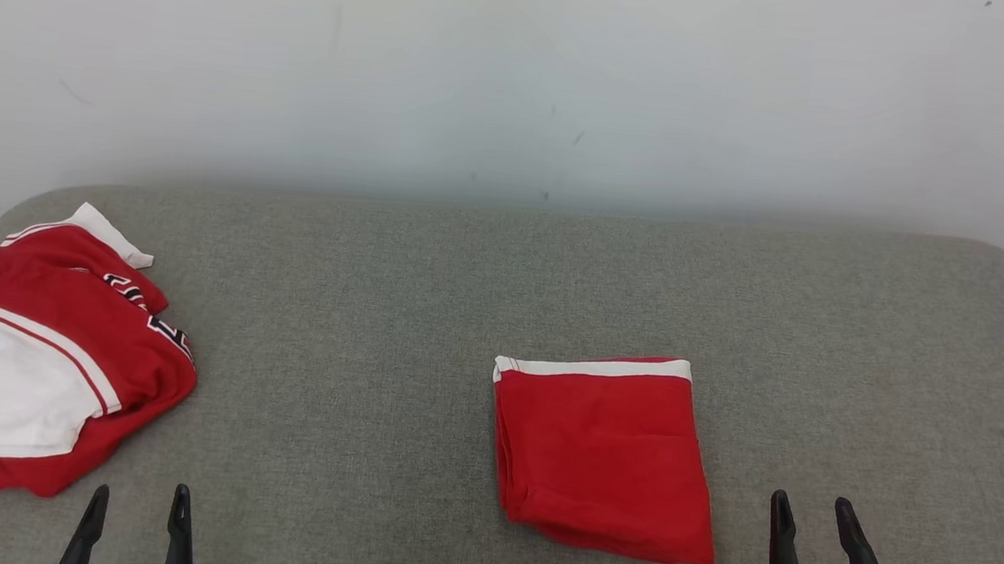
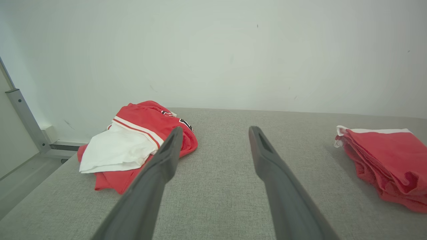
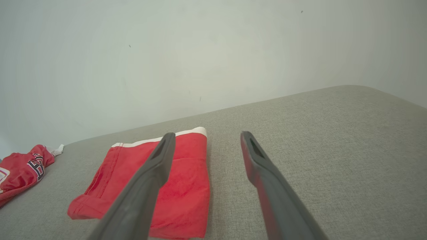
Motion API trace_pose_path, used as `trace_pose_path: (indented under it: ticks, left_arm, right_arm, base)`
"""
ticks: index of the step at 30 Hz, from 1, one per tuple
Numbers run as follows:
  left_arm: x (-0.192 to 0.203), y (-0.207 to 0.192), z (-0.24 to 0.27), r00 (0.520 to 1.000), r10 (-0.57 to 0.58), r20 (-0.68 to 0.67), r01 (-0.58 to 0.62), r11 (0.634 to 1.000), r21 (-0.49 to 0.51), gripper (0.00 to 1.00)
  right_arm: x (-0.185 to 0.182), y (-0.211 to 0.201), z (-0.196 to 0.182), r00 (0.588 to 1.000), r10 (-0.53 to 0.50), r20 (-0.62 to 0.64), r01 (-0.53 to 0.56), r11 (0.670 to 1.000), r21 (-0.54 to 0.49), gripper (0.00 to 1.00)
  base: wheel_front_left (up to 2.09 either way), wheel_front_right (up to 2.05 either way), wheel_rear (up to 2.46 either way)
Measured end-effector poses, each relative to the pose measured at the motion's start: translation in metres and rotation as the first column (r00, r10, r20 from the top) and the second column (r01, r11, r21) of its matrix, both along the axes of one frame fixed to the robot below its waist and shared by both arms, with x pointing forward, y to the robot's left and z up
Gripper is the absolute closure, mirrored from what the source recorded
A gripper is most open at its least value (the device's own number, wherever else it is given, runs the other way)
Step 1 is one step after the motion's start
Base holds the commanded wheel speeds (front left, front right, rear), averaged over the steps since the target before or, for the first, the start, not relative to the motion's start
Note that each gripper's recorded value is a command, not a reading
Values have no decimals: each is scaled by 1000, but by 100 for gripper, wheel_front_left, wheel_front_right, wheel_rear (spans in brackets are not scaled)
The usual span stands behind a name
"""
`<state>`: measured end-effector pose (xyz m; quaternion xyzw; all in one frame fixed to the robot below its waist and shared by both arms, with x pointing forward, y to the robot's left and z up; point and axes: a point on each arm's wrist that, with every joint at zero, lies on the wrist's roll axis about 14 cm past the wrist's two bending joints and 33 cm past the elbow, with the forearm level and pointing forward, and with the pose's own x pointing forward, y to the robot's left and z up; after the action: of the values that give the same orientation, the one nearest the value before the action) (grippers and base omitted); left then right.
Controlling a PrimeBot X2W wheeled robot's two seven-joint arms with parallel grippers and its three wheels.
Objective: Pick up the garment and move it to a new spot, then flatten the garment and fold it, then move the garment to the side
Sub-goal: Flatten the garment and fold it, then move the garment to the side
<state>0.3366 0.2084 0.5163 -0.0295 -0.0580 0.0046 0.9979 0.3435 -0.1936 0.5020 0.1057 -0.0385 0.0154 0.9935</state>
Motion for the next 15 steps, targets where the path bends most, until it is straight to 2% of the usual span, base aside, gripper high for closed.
trace_pose_path:
  ticks: [15]
  left_arm:
    - [-2, -3, -14, 999, -16, -46, 17, 1000, 19, 0]
  right_arm:
    - [-4, 3, -7, 1000, 9, -21, -9, 1000, -16, 0]
  base:
    - [0, 0, 0]
